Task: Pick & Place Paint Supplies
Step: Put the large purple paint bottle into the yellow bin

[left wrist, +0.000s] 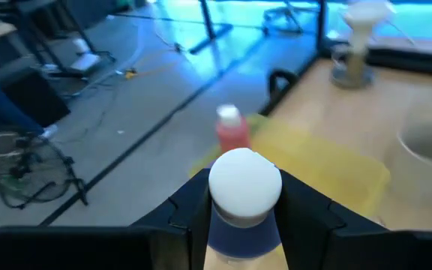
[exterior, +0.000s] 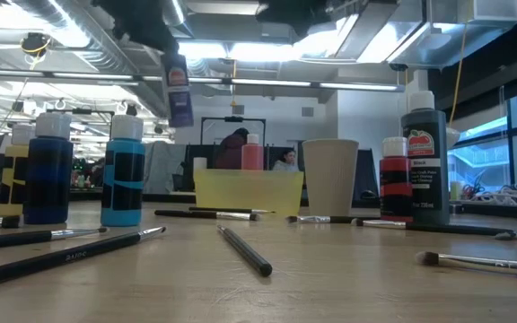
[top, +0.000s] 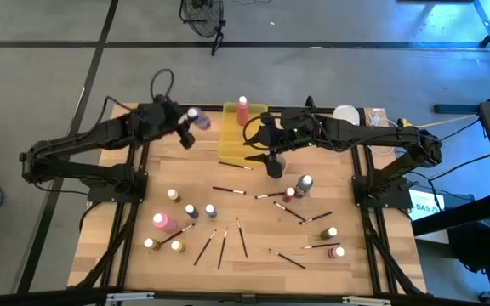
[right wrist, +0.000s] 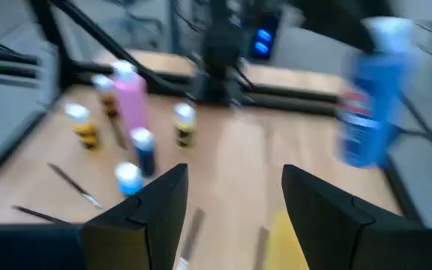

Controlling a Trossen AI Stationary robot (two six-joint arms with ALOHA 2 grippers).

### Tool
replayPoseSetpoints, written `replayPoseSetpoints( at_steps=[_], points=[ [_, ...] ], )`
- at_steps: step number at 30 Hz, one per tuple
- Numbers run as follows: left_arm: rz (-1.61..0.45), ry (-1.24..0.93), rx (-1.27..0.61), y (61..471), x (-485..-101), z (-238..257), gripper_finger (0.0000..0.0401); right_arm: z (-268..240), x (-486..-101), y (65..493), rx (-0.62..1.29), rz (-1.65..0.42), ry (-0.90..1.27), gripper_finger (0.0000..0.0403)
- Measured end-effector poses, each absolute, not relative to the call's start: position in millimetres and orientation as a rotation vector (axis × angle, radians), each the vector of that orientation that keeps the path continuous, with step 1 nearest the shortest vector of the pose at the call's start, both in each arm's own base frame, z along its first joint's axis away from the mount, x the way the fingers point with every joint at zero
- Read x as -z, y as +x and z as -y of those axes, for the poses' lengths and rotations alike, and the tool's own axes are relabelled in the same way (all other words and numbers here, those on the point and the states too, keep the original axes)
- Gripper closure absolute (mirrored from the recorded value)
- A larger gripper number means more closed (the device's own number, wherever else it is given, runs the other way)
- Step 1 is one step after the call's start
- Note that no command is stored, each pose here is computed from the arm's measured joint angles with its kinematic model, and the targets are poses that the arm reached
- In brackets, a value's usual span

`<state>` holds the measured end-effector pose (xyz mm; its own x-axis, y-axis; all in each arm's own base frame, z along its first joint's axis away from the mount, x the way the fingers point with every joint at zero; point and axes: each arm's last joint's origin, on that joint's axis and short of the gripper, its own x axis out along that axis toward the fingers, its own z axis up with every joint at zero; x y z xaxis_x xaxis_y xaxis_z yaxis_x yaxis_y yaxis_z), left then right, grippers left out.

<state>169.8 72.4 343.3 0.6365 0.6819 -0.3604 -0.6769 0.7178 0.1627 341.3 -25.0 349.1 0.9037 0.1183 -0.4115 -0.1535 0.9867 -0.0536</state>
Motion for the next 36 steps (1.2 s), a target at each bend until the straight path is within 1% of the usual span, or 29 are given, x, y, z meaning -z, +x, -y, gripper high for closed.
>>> replayPoseSetpoints(
  at_steps=[3, 7, 12, 19, 28, 36],
  points=[
    [-0.378, -0.017, -0.767, 175.9, -350.4, -86.6, 0.0284, 15.4, -354.8, 343.7, -0.233, -0.351, -0.079, 0.0183],
    [-0.363, -0.079, -0.627, 192.1, -353.5, -110.2, 0.0284, 6.0, -358.0, 343.6, -0.266, -0.322, -0.108, 0.0183],
    [-0.435, -0.131, -0.583, 211.4, -341.7, -147.5, 0.0284, -1.8, -359.8, 341.6, -0.288, -0.32, -0.115, 0.0183],
    [-0.431, -0.207, -0.483, 229.5, -316.0, -186.7, 0.0284, -8.5, -358.9, 340.5, -0.308, -0.333, -0.112, 0.0183],
    [-0.462, -0.247, -0.489, 251.4, -283.5, -210.5, 0.0284, -10.5, -358.0, 340.2, -0.307, -0.343, -0.121, 0.0183],
    [-0.521, -0.25, -0.522, 261.2, -261.5, -220.2, 0.0284, -10.1, -356.9, 339.9, -0.293, -0.355, -0.128, 0.0183]
  ],
)
